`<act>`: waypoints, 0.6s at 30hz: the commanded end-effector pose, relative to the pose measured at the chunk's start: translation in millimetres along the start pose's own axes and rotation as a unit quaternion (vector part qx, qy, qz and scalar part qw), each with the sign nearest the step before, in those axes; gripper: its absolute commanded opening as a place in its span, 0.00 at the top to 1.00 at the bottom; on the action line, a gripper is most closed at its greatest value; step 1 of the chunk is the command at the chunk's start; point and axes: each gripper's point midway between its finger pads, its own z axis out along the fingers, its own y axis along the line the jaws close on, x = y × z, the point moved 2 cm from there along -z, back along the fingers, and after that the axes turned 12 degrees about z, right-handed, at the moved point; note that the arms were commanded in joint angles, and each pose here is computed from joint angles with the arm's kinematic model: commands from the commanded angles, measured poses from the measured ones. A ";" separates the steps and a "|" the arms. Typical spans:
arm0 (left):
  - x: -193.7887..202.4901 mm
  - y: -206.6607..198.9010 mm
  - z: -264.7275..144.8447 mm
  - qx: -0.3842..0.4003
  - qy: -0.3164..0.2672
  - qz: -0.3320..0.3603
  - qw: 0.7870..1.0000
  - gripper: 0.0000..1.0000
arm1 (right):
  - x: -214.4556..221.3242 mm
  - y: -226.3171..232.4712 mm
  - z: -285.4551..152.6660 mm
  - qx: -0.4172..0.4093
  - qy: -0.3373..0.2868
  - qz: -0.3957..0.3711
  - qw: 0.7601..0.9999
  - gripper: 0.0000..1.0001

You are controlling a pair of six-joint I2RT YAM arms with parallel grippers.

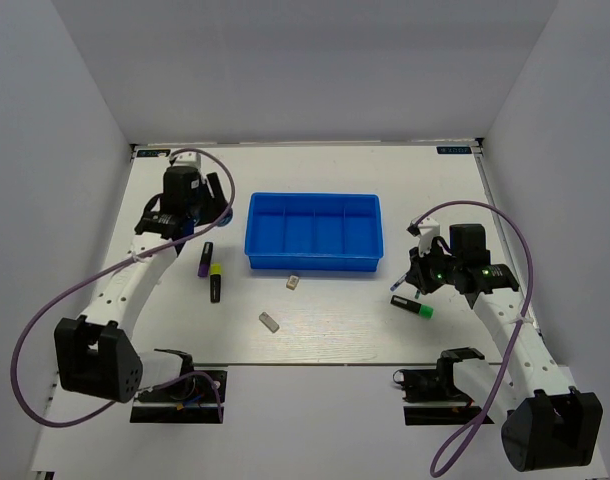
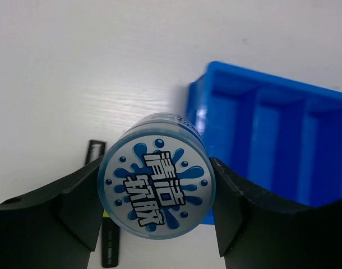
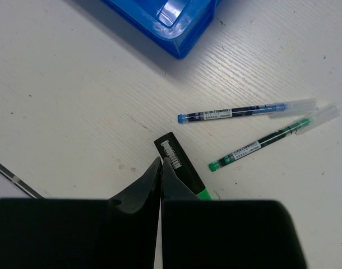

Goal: Sort the stationery into containers
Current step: Pick up the stationery from the center of the board, then place the stationery in the storage box.

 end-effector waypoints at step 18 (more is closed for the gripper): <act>-19.1 -139.7 30.1 0.143 -0.002 0.155 0.978 0.96 | -12.7 0.2 -3.2 0.003 -0.019 -0.009 1.000 1.00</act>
